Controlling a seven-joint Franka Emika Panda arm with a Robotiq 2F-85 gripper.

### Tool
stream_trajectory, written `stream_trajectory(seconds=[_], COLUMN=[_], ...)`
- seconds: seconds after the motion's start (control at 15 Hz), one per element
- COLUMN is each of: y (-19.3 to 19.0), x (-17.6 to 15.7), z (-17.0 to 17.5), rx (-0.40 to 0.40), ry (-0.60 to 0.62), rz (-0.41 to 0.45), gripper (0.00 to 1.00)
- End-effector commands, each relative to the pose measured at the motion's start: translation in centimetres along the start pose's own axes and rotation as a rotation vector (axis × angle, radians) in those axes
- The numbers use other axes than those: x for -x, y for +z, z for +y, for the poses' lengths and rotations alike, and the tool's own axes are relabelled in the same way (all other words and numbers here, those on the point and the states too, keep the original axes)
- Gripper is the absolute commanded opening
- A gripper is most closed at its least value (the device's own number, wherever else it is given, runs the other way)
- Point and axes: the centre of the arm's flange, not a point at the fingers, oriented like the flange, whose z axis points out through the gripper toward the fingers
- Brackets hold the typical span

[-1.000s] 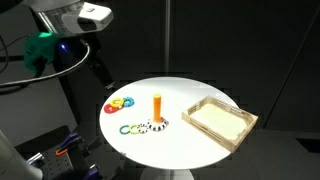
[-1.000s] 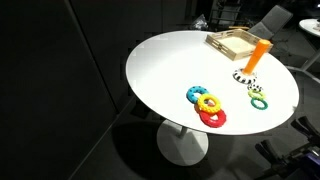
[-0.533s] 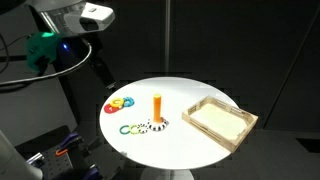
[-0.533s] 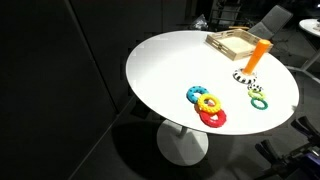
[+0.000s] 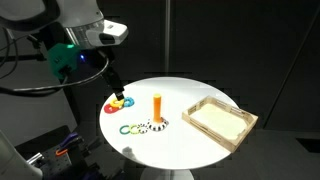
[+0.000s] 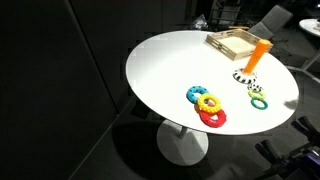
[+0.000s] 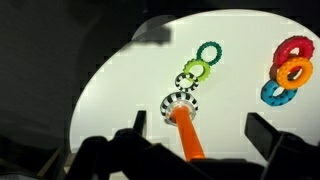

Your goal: Pick up the black and white ring and put it on the ring holder

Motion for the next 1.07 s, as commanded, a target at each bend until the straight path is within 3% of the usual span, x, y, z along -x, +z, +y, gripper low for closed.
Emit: stream_trajectory(seconds=[0.0, 0.53, 0.6, 1.0], y=[2.5, 7.5, 6.8, 7.3], x=[-2.3, -3.6, -2.3, -2.2], z=[-0.6, -1.0, -0.8, -0.8], rx=[0.026, 0.054, 0.051, 0.053], ry=[0.017, 0.031, 0.01, 0.01], rz=[-0.03, -0.131, -0.122, -0.133], gripper=[1.0, 1.0, 1.0, 1.0])
